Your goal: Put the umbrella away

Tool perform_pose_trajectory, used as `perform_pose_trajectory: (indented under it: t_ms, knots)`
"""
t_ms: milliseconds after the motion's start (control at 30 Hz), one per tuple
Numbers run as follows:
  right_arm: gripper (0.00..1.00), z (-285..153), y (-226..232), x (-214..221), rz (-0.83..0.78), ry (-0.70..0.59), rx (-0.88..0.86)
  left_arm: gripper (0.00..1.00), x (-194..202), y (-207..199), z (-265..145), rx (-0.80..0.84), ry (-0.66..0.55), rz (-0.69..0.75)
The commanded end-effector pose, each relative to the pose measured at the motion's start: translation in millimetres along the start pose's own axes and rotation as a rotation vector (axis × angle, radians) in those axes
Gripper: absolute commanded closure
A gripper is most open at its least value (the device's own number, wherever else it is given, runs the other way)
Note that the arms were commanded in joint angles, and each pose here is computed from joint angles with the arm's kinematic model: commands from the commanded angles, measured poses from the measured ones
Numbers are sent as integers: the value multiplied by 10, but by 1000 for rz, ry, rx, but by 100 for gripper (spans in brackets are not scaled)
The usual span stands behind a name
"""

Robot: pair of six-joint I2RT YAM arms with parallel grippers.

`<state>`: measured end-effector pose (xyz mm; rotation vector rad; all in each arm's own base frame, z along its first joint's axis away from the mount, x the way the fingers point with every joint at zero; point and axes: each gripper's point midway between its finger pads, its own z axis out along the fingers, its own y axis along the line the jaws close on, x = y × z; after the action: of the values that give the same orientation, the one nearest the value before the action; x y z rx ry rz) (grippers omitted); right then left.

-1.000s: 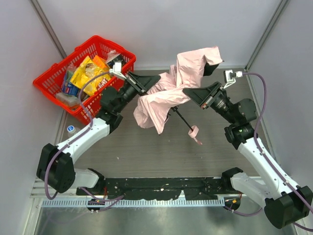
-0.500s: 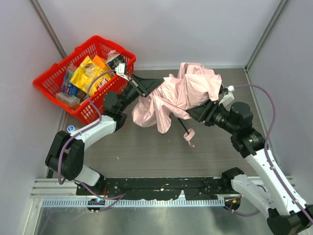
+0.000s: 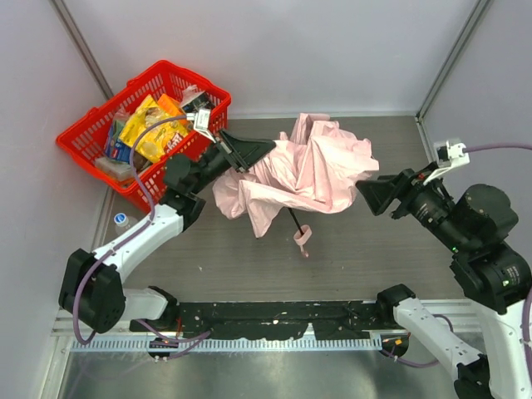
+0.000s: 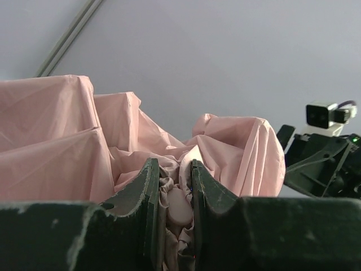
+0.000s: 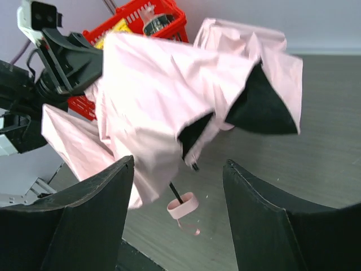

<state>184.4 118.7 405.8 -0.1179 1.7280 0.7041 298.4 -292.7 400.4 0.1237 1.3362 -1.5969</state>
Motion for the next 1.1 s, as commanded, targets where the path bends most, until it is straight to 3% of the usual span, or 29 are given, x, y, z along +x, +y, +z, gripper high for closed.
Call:
perform_pose_trajectory:
  t_ms: [0, 133, 200, 233, 333, 467, 600, 733, 867, 967, 1067]
  knots:
    - [32, 97, 20, -279, -89, -20, 13, 100, -166, -246, 29, 41, -14, 69]
    - [34, 439, 239, -318, -89, 41, -125, 100, -185, -264, 46, 23, 1, 53]
    - [48, 670, 302, -244, -51, 59, -193, 100, -181, -302, 75, 24, 11, 25]
    - [60, 757, 334, -186, 0, 78, -219, 100, -180, -309, 98, 19, 6, 2]
    - [73, 1153, 496, 7, 84, 80, -331, 100, -141, -348, 188, 10, -9, -77]
    - [77, 1513, 794, 151, 87, 57, -365, 100, 95, -360, 331, -55, 17, -139]
    - [77, 1772, 718, 210, 76, 86, -280, 100, 197, -336, 361, -58, 6, -231]
    - [66, 1721, 327, 210, -23, 105, -63, 100, 205, -323, 319, -48, -12, -248]
    - [36, 1389, -151, 112, -146, 118, 189, 100, 208, -243, 282, -88, -22, -215]
    - [29, 1110, -251, 117, -223, 188, 236, 100, 203, -254, 281, -61, -17, -202]
    - [23, 827, -301, -112, -257, 140, 282, 100, 144, -258, 231, -13, -21, -196]
